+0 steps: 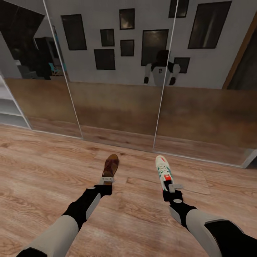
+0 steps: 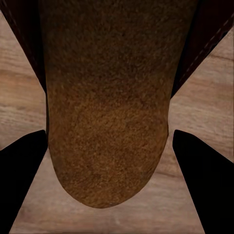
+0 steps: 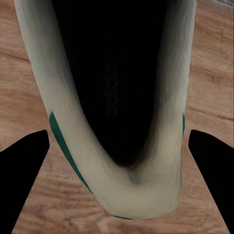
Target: Pick up the two gym shoes and the two sandals from the corridor floor and place them onto the hallstand (shoe rack) in the corridor, making sure they are on the rack and not on the floor. Arrange them so the two gym shoes are next to each other and the two sandals are next to each other.
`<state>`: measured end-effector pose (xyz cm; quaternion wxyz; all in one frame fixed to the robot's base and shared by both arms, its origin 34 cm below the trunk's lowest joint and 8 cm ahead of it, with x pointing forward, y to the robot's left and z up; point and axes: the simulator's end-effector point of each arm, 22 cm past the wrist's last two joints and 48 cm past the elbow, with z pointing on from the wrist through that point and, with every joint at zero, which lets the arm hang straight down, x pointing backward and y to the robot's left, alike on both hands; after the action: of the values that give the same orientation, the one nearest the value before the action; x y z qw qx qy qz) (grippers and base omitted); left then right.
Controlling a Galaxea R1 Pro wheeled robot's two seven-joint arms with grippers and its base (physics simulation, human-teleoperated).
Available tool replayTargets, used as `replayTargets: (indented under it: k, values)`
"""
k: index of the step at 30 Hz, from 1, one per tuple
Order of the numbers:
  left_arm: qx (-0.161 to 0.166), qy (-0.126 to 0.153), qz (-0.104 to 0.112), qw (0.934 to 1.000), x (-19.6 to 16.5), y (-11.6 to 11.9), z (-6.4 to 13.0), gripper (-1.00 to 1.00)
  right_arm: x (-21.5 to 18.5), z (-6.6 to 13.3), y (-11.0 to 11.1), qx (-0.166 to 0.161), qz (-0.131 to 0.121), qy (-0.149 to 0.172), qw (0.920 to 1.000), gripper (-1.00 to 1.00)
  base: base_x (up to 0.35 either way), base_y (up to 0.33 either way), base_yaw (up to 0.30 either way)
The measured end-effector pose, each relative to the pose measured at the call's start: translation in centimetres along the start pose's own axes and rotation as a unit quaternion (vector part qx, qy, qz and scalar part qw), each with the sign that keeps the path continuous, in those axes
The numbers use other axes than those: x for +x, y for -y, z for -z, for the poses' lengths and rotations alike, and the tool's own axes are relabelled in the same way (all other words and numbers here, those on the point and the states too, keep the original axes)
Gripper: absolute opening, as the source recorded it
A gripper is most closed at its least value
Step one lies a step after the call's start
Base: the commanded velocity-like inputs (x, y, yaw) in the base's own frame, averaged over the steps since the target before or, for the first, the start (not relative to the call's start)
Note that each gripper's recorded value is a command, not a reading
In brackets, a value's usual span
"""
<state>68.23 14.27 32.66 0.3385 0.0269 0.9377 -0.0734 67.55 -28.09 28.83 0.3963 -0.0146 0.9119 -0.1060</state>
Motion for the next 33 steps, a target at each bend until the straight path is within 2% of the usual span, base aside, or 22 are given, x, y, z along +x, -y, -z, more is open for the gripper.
replayTargets:
  k: [13,19,26,33]
  values:
    - [0.0,0.003,-0.001,1.0,-0.35,0.03,0.23,-1.0,-0.12,0.3,-0.58,-0.004,0.0,0.001,1.0,-1.0,0.0,0.0,0.292]
    - [0.0,0.004,-0.001,1.0,-0.36,0.04,0.24,-1.0,-0.11,0.35,-0.84,-0.008,0.015,0.004,0.9998,-1.0,0.0,0.0,0.3]
    - [0.0,0.004,-0.001,1.0,-0.36,0.04,0.25,-1.0,-0.13,0.35,-0.89,-0.009,0.019,0.005,0.9998,-1.0,0.002,0.001,0.3]
    - [0.0,0.004,-0.001,1.0,-0.42,0.03,0.27,-1.0,-0.1,0.39,-0.95,-0.01,0.02,0.005,0.9997,-1.0,0.149,0.143,0.3]
